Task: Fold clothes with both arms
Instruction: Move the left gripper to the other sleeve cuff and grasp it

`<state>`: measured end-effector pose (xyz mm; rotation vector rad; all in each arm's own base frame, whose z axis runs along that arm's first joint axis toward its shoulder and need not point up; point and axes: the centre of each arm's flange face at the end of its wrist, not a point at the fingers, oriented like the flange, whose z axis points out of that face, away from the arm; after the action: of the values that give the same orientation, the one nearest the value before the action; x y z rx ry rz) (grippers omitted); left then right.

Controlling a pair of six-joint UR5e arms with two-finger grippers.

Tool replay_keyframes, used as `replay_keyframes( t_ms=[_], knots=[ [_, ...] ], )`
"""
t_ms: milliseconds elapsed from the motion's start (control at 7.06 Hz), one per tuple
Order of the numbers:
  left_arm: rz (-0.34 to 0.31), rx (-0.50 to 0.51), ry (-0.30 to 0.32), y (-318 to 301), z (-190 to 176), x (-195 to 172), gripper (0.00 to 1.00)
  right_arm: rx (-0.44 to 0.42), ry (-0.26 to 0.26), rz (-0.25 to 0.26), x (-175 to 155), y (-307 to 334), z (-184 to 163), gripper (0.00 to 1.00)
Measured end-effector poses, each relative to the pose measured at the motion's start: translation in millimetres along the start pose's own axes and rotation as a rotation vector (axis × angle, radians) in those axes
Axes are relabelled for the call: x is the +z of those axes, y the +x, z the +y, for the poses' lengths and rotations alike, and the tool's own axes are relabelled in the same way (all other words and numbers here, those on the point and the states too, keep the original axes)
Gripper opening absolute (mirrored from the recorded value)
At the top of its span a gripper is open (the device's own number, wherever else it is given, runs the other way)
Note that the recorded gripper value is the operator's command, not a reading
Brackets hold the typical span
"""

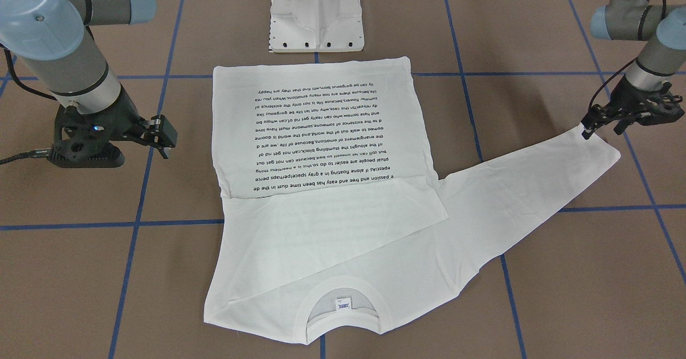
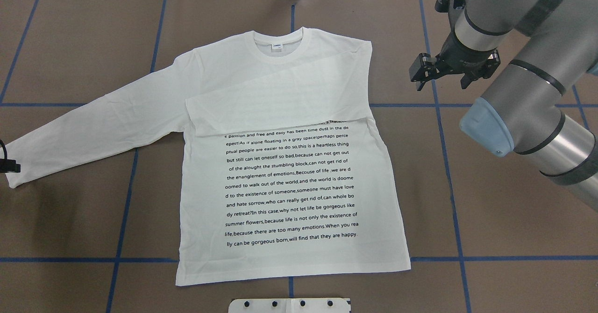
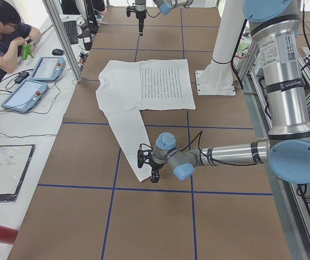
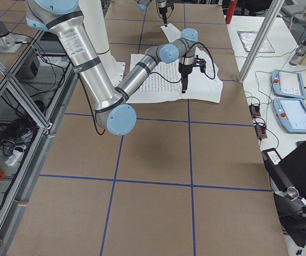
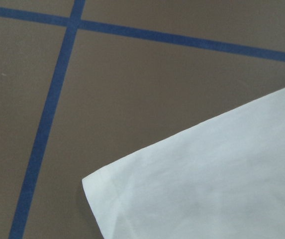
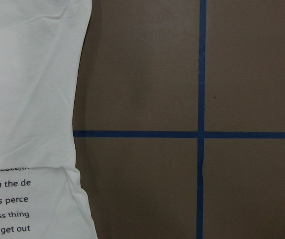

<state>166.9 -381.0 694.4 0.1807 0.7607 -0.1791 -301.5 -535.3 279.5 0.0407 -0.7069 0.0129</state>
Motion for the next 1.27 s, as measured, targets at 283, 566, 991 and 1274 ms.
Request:
replay_keyframes(
  t_ms=[283, 566, 991, 1274],
  knots=[
    [-0.005, 0.012, -0.007, -2.6, 2.0, 2.1, 0.96, -0.001, 0.001, -0.003, -0.4, -1.1, 0.2, 1.00],
    [-0.003, 0.016, -0.006, 1.5, -1.8, 5.3, 0.96, -0.005, 0.004, -0.007, -2.9, -4.0, -0.3, 1.00],
    [-0.005, 0.021, -0.009, 5.0, -11.4, 19.1, 0.93, -0.009, 0.007, -0.011, -5.1, -6.9, -0.1, 1.00],
    [-0.006, 0.058, -0.018, 1.0, -9.2, 20.1, 0.91, -0.010, 0.009, -0.014, -6.7, -8.1, 0.3, 1.00]
  ],
)
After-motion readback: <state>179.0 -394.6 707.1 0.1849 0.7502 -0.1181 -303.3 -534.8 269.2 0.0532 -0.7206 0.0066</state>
